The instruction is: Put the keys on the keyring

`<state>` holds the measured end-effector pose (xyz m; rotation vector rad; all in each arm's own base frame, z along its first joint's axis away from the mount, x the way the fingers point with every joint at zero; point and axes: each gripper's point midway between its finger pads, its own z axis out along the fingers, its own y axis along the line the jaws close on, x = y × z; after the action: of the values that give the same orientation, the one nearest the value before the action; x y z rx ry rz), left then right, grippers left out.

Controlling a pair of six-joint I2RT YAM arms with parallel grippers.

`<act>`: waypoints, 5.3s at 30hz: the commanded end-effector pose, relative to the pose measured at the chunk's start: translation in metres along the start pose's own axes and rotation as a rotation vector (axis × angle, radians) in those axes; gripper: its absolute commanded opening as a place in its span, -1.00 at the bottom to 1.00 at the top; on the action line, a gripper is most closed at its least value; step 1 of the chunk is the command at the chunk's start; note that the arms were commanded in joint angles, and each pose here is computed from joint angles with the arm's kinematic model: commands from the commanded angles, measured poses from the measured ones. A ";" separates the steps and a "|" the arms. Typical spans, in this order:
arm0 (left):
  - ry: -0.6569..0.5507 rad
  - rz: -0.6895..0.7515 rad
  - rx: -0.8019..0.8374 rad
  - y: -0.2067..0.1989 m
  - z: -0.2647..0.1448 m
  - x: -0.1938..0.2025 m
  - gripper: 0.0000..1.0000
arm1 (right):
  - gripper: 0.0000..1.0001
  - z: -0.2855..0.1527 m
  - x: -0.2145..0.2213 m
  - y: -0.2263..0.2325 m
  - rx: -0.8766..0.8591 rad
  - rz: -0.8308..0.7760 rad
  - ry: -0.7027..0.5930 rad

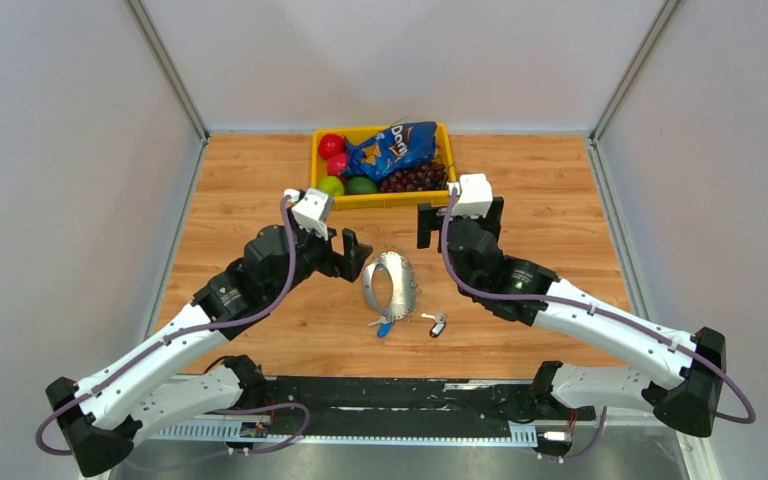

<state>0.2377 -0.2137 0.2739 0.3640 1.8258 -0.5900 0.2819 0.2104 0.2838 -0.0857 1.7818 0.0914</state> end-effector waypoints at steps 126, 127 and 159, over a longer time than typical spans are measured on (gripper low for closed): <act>0.193 -0.087 -0.034 0.005 0.001 0.113 1.00 | -1.00 -0.051 0.259 0.080 -0.334 0.559 0.693; 0.191 -0.089 -0.033 0.004 0.001 0.112 1.00 | -1.00 -0.053 0.255 0.079 -0.340 0.556 0.683; -0.003 -0.216 0.324 -0.063 -0.037 0.028 1.00 | -1.00 -0.098 0.039 0.070 -0.798 0.189 -0.045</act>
<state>0.1746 -0.2365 0.2188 0.3776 1.9199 -0.9086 0.1761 0.2550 0.1898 -0.3783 1.8572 0.8338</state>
